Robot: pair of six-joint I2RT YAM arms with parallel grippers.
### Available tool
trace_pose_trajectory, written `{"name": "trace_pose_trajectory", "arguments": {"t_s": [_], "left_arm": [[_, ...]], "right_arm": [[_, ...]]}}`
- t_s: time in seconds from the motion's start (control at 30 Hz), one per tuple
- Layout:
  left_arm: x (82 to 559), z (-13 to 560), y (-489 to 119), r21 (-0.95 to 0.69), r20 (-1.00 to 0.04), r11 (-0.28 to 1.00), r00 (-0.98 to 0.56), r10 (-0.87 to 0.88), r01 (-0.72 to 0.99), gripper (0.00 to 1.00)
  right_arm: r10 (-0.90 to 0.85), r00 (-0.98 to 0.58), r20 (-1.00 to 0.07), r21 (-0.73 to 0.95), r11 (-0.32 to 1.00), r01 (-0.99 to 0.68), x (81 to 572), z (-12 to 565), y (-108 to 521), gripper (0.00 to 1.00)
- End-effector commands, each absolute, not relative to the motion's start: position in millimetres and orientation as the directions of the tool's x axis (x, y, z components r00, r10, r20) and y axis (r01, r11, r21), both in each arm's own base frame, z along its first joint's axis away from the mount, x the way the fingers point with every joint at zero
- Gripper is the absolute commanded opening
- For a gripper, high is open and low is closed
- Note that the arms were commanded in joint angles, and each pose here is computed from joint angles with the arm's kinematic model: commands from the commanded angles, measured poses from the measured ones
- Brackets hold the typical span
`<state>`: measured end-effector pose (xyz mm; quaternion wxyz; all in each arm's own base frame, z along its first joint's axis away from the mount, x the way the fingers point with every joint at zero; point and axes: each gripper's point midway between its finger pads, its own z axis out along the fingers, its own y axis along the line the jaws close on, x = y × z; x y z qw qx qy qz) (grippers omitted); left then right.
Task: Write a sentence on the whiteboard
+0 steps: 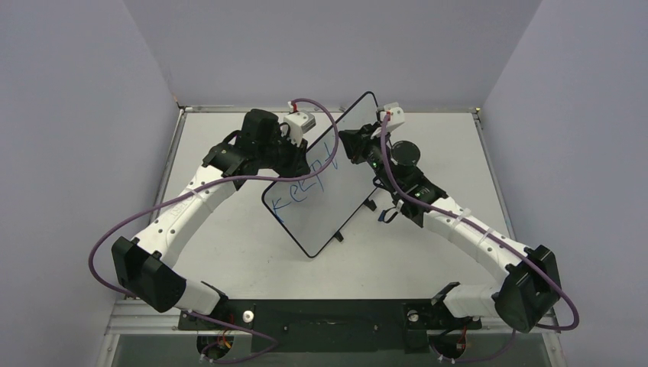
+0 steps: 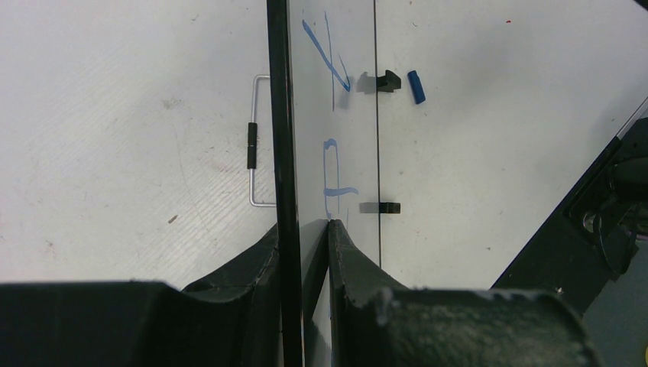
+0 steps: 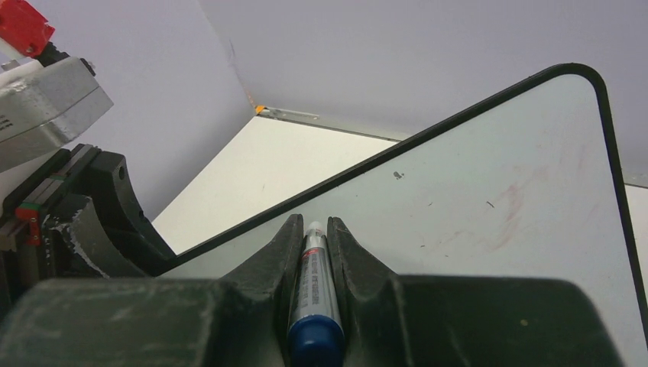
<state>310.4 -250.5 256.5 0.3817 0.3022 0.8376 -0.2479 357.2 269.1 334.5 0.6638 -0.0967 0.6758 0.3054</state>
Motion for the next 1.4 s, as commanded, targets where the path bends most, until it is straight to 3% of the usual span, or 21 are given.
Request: {"name": "trace_pose_trajectory", "arguments": {"t_s": [0.0,0.87,1.37], "left_arm": [[327.1,252.3,-252.8,-0.068,-0.826,0.684,-0.426,0.370,0.726,0.00],[326.7,252.9,-252.3,-0.067,-0.827,0.684,-0.424,0.369,0.726,0.00],[326.7,251.0,-252.8,-0.070,-0.824,0.683,-0.429,0.372,0.727,0.00]], "right_arm": [[0.302,-0.045,-0.952,0.277,0.791,-0.545,363.4,358.8,273.1,0.00],[0.214,-0.238,-0.948,0.306,0.819,-0.485,351.5,250.1,265.4,0.00],[0.243,-0.206,-0.948,0.315,0.809,-0.496,354.2,279.6,268.1,0.00]]}}
